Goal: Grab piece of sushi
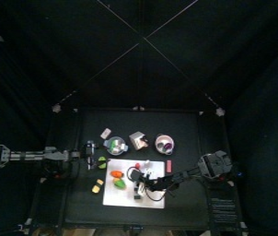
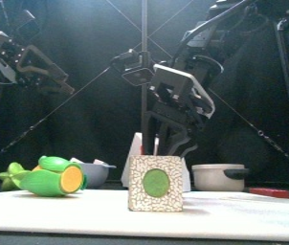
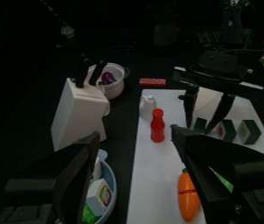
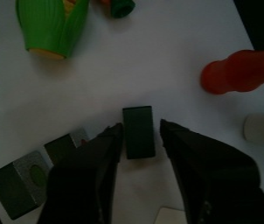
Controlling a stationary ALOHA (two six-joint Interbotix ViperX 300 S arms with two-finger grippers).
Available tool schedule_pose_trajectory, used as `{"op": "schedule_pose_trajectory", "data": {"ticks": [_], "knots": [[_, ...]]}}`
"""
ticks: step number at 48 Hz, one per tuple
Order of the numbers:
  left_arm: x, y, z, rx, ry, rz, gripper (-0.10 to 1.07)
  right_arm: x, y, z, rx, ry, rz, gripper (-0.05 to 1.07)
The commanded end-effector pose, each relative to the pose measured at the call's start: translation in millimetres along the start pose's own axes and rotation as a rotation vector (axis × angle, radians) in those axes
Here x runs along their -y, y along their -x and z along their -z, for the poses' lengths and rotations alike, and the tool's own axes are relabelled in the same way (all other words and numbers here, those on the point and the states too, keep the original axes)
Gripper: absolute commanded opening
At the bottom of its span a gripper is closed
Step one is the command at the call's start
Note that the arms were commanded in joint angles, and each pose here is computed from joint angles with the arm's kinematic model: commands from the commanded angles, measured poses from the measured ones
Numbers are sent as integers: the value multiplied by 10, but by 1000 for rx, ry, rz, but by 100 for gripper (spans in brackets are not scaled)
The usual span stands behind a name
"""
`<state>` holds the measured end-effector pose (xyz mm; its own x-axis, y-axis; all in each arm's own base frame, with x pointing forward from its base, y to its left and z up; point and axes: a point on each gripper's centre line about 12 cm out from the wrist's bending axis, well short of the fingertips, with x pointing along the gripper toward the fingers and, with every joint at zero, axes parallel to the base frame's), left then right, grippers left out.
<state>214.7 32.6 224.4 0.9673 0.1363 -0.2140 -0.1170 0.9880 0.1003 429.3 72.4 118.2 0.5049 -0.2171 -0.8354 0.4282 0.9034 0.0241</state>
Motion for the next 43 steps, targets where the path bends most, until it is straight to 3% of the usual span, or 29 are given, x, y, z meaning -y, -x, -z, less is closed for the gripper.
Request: {"op": "schedule_pose_trajectory", "data": {"ticks": [1,13,19,36,43], "knots": [[-19,-13,-48,13,0,-7,98,-20,105,-126,30,-19,-15,67],[-19,-13,-48,13,0,-7,98,9,295,-230,62,-29,-15,54],[-22,-13,-46,11,0,-9,98,13,414,-279,82,-32,-21,54],[-18,-12,-42,12,1,-7,98,36,442,-295,83,-48,-10,53],[-18,-11,-34,9,1,-7,98,137,603,-347,95,-69,19,53]]}}
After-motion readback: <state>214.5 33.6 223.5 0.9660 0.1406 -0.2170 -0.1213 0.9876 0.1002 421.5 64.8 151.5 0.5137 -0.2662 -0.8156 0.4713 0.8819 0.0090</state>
